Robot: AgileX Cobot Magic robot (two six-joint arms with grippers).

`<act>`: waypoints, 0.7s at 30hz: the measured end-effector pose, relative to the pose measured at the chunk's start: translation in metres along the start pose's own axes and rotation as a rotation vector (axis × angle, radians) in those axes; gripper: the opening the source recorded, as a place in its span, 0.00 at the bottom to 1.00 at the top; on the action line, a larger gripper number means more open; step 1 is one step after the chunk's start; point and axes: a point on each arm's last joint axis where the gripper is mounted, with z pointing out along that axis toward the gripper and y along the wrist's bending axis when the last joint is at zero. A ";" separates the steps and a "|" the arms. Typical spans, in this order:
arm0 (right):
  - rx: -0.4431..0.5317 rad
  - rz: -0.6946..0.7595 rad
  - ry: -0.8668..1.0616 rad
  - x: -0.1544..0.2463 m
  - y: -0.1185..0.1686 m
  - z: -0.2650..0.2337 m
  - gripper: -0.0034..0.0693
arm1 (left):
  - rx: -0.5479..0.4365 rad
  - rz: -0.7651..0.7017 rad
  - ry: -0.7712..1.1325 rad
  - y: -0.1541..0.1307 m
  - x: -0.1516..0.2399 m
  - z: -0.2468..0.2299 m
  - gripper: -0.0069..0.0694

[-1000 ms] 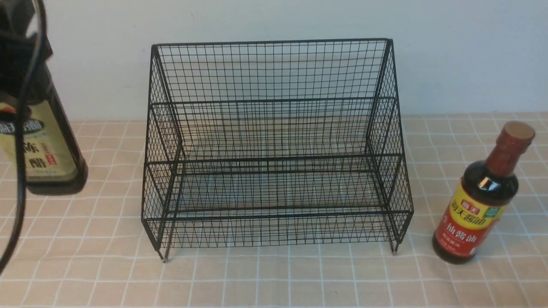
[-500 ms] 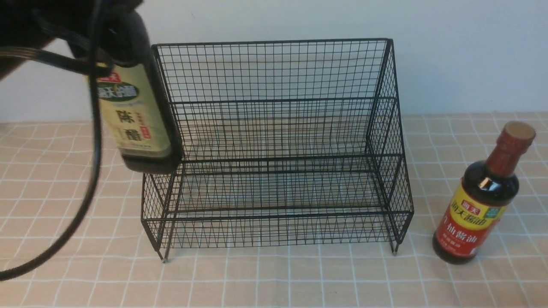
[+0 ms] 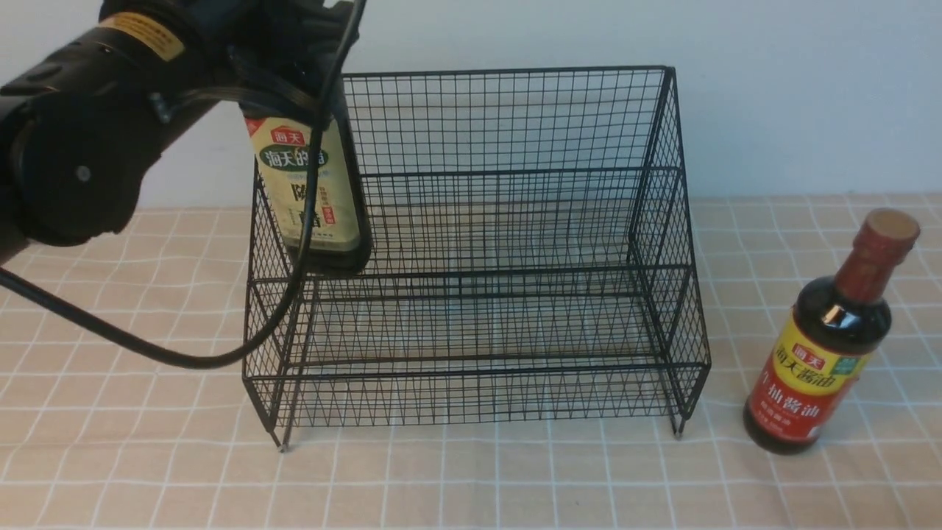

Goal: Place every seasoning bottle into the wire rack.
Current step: Use the left arm to put the condiment bottle back on the shelf

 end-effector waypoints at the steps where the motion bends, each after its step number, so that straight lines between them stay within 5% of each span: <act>1: 0.000 0.000 0.000 0.000 0.000 0.000 0.03 | 0.000 0.014 0.007 0.000 0.002 0.002 0.48; 12: 0.000 0.000 0.000 0.000 0.000 0.000 0.03 | 0.014 0.057 0.184 -0.001 0.041 0.019 0.48; 21: 0.000 0.000 0.000 0.000 0.000 0.000 0.03 | -0.025 -0.100 0.273 0.001 0.060 0.025 0.48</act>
